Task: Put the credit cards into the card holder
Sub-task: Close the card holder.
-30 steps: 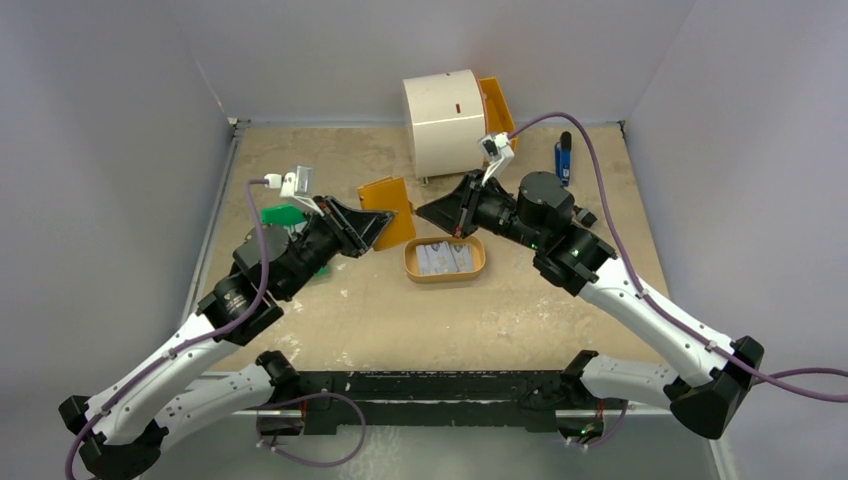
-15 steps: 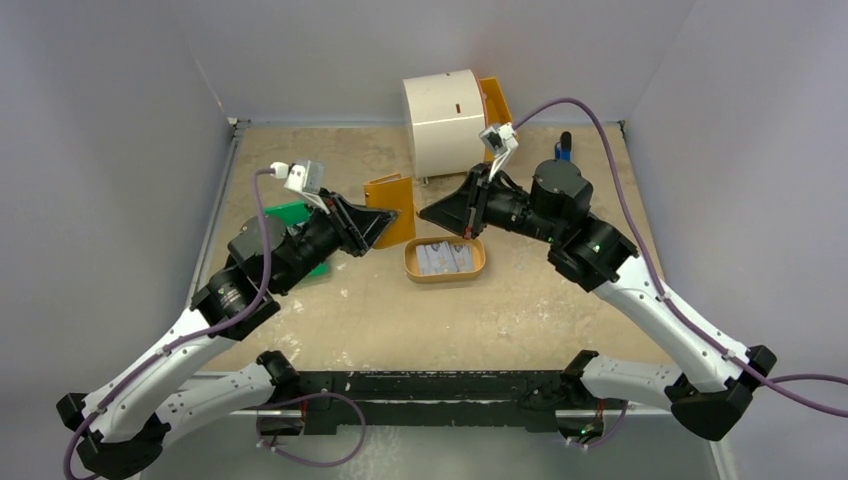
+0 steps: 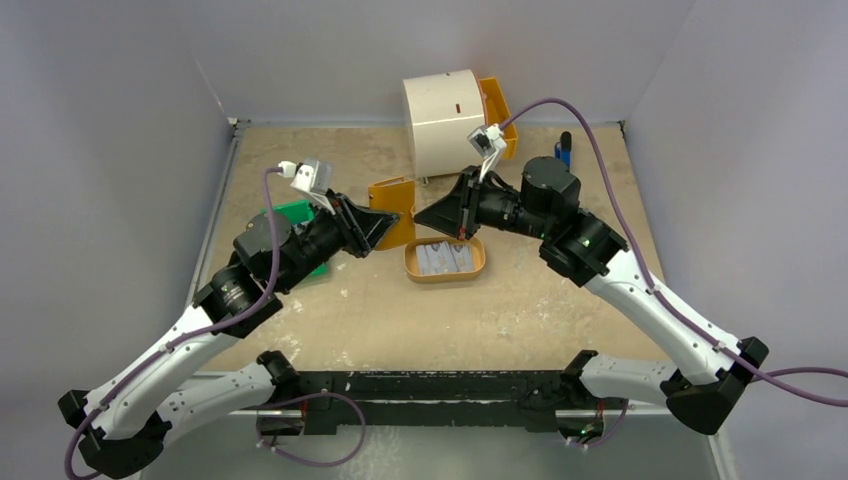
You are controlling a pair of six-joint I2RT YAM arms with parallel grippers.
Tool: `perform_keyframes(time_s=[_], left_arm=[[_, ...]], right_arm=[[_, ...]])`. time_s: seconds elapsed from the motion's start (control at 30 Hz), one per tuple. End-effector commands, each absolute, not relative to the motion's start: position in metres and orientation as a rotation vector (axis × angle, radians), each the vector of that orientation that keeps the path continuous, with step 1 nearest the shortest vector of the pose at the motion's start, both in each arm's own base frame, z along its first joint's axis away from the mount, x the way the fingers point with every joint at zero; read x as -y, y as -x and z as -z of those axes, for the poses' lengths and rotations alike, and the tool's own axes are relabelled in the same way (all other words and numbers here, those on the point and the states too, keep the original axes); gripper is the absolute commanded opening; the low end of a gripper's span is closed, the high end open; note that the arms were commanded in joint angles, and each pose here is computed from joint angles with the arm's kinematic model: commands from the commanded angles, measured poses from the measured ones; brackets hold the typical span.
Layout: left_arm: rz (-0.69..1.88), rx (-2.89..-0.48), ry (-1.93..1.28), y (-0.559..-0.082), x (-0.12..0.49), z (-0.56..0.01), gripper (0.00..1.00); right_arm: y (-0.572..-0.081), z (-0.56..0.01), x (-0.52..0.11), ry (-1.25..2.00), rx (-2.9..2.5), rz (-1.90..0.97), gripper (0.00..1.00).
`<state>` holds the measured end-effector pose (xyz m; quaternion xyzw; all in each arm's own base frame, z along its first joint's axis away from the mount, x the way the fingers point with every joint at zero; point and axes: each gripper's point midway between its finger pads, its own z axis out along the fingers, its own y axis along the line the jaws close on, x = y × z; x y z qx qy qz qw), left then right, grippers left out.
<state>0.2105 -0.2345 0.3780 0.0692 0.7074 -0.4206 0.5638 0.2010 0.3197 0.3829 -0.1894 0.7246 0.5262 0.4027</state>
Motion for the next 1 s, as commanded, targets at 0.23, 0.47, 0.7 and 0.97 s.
perform_keyframes(time_s=[0.23, 0.47, 0.7, 0.97], left_arm=[[1.052, -1.552, -0.143, -0.208, 0.233, -0.412, 0.0], [1.075, -1.547, -0.144, -0.207, 0.236, -0.414, 0.0], [1.085, -1.545, -0.146, -0.206, 0.237, -0.414, 0.0], [1.093, -1.545, -0.151, -0.204, 0.237, -0.414, 0.0]], right_arm=[[-0.196, -0.408, -0.323, 0.488, -1.736, -1.389, 0.0], [-0.201, -0.407, -0.327, 0.467, -1.741, -1.397, 0.0], [-0.206, -0.405, -0.329, 0.448, -1.753, -1.396, 0.0], [-0.209, -0.406, -0.332, 0.434, -1.75, -1.399, 0.0]])
